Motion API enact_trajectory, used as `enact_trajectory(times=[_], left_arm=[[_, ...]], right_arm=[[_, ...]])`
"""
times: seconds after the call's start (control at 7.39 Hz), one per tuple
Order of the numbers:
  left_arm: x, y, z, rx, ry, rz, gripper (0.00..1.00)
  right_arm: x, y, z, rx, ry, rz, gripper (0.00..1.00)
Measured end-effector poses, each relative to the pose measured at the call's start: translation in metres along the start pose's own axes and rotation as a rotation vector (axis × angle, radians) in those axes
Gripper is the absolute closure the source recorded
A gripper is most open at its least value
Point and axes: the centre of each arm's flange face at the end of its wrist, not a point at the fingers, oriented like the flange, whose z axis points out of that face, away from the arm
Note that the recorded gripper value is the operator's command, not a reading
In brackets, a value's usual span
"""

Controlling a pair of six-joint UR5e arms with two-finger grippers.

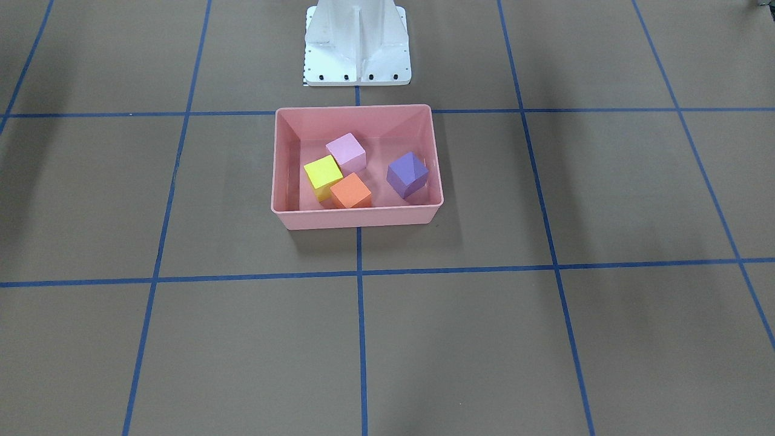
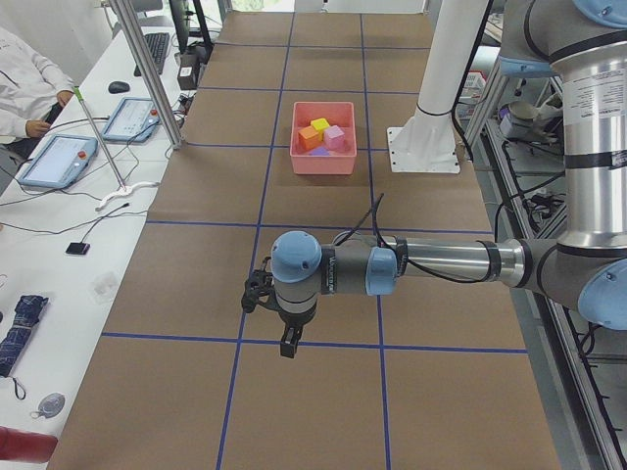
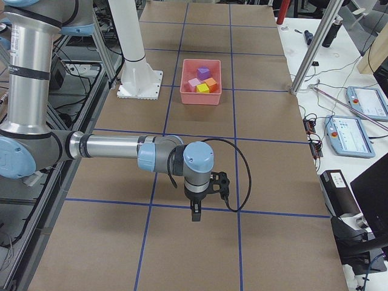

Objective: Place blocks into pink bin with both arms

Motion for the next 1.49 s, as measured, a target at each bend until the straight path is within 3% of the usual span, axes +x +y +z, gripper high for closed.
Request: enact_trajectory(times=[1.49], left_arm=[[0.0016, 0.0006, -0.0036, 0.013, -0.008, -0.017, 0.0]], right_arm=[[0.0049, 0.0104, -0.0028, 0.01, -0.001, 0.034, 0.0]])
